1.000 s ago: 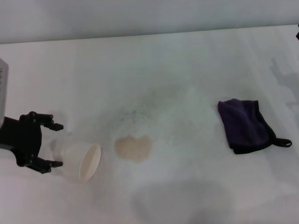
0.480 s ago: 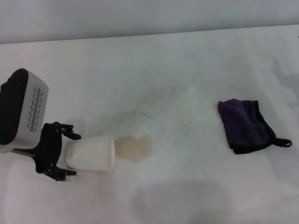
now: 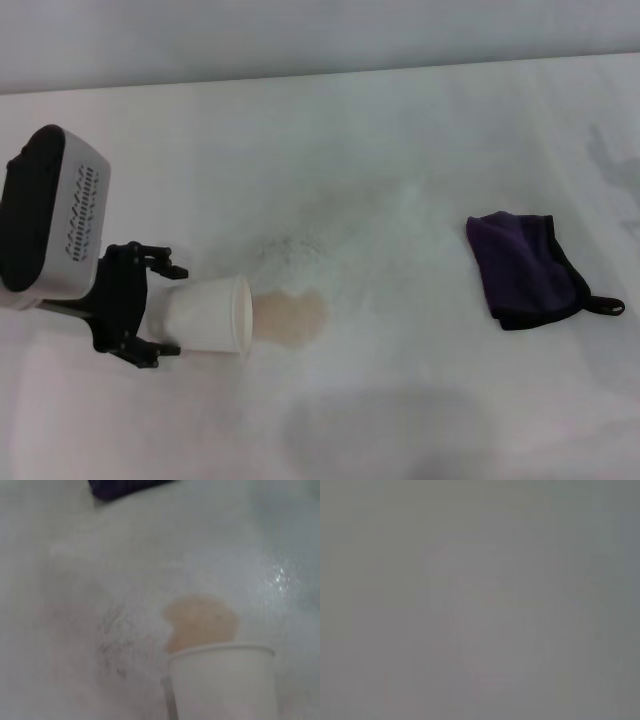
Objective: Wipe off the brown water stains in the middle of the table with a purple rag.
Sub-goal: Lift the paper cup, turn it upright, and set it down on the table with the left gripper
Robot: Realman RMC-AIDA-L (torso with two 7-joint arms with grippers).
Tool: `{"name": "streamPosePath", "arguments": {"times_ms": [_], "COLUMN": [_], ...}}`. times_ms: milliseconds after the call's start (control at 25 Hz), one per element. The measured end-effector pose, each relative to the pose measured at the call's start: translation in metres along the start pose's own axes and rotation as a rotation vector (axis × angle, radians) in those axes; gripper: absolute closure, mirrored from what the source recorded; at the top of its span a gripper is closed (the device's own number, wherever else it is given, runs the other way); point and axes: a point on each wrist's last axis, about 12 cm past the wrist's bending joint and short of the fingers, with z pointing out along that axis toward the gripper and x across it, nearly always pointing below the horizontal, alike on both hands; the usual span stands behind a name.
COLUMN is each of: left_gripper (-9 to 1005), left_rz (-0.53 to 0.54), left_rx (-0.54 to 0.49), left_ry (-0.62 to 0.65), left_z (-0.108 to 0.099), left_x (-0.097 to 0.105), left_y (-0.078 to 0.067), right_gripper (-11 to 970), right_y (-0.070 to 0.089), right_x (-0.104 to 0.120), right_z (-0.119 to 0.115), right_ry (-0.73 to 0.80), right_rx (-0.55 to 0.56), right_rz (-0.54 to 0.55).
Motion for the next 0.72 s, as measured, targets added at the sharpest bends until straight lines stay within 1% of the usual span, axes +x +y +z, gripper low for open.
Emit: {"name": "streamPosePath", "arguments": {"times_ms": [200,400,720], "left_gripper": [107,106,133], "left_rz": [-0.012,-0.040,-0.078], "left_rx": [0.000,0.003,-0.044], "left_ry": [-0.031,-0.043,-0.061], "left_z": [0.001,0.006,0.013], "left_x": [-0.003,0.000,0.004], "left_y": [0.000,-0.002,-0.001], "right_gripper": [101,101,101], "right_y": [-0.001,-0.001,-0.003], "right_x": [0.000,0.001,0.001], "right_z": [-0.001,-0.003,-0.005], "right_ry": [0.001,0.002,0.003], "right_rx": [0.002,0.002,0.006], "right_rz": [0.000,-0.001,-0.005]}}
